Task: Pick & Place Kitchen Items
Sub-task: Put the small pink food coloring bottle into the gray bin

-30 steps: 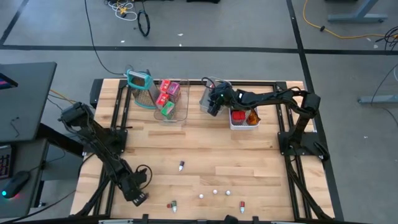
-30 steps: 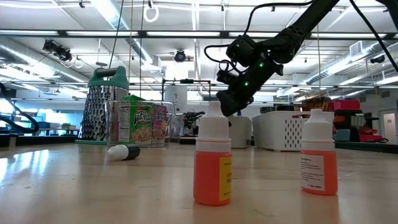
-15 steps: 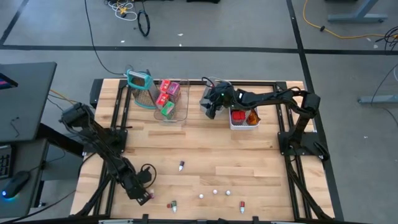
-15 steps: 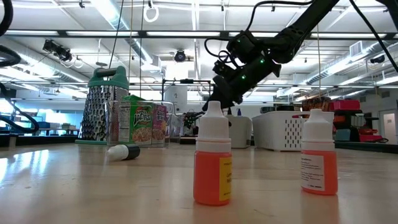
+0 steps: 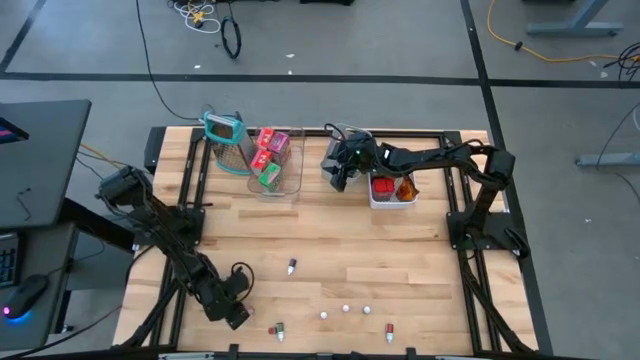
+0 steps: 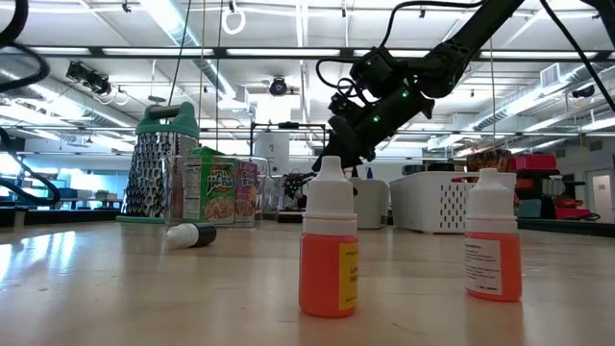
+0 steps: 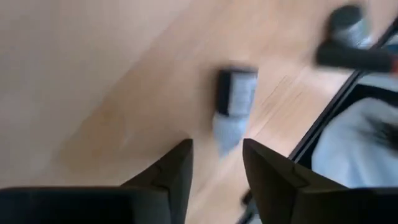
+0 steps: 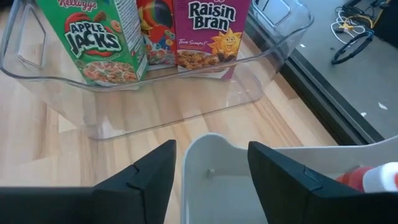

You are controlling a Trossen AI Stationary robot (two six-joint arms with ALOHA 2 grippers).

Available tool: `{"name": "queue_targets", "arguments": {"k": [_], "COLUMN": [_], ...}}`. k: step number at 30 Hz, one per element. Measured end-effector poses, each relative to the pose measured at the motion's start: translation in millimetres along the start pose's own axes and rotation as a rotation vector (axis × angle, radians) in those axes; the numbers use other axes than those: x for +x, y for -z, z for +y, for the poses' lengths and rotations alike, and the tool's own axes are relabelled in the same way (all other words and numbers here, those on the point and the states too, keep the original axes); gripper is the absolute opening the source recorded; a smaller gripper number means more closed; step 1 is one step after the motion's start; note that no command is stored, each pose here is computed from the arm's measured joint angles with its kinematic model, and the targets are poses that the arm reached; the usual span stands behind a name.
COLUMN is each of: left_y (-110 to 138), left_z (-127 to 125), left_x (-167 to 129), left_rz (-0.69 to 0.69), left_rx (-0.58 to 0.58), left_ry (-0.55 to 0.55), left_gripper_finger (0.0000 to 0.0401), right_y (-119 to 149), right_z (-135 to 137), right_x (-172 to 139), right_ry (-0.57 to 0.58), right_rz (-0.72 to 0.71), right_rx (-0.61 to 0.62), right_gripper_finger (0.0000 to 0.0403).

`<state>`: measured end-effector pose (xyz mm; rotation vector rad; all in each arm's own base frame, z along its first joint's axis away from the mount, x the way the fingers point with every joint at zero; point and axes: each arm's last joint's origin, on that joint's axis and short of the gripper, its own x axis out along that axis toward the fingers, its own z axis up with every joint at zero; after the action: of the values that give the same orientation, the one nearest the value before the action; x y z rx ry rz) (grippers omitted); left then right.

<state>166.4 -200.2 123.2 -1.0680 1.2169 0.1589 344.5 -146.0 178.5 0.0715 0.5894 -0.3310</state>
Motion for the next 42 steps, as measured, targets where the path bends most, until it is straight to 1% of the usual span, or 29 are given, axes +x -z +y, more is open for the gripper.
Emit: {"name": "queue_targets", "arguments": {"k": [3, 5, 10, 12, 16, 19, 21, 26, 28, 30, 33, 35, 37, 42], "left_y": [-2.8, -4.4, -5.7, -6.1, -7.3, -7.5, -7.6, -6.8, -5.2, -3.6, -2.3, -2.7, -4.3, -5.7], "left_z": [-1.7, -1.9, -1.8, -1.7, -1.0, -0.3, 0.5, 2.9, 3.6, 4.2, 5.2, 5.8, 5.9, 5.9], "left_x": [0.0, -0.1, -0.2, -0.3, 0.4, 2.4, 5.2, 10.0, 10.2, 10.3, 10.4, 10.4, 10.5, 10.2], "left_rz": [-0.1, -0.144, -0.169, -0.184, -0.226, -0.238, -0.241, -0.221, -0.212, -0.205, -0.203, -0.218, -0.248, -0.284], "left_rx": [0.066, 0.082, 0.146, 0.209, 0.405, 0.529, 0.551, 0.545, 0.592, 0.687, 0.839, 0.901, 0.919, 0.909], "left_ry": [0.024, 0.027, 0.021, 0.014, -0.014, -0.035, -0.044, -0.06, -0.067, -0.079, -0.103, -0.122, -0.137, -0.148], "left_gripper_finger": [0.0158, 0.016, 0.016, 0.016, 0.016, 0.016, 0.016, 0.0159, 0.0159, 0.0157, 0.0147, 0.0137, 0.0123, 0.0084], "right_y": [0.0, 0.0, 0.0, 0.0, 0.6, 1.9, 2.8, 5.4, 6.4, 7.5, 8.3, 8.4, 8.4, 8.0], "right_z": [0.0, 0.0, 0.0, 0.0, 0.2, 0.2, 0.3, 0.4, 0.6, 0.6, 0.6, 0.5, 0.6, 0.6], "right_x": [0.0, 0.0, 0.0, 0.0, 0.0, 0.0, 0.0, -0.2, -0.2, -0.3, -0.3, -0.4, -0.3, -0.3], "right_ry": [-0.001, -0.001, -0.001, -0.001, -0.002, -0.002, -0.003, -0.003, -0.004, -0.004, -0.004, -0.004, -0.004, -0.004], "right_rz": [0.0, 0.0, 0.0, 0.0, 0.006, 0.019, 0.029, 0.056, 0.066, 0.077, 0.086, 0.086, 0.086, 0.082], "right_rx": [0.003, 0.014, 0.028, 0.028, 0.028, 0.029, 0.029, 0.03, 0.031, 0.031, 0.032, 0.032, 0.032, 0.031], "right_gripper_finger": [0.021, 0.021, 0.021, 0.021, 0.021, 0.021, 0.021, 0.021, 0.021, 0.021, 0.021, 0.021, 0.021, 0.021]}}
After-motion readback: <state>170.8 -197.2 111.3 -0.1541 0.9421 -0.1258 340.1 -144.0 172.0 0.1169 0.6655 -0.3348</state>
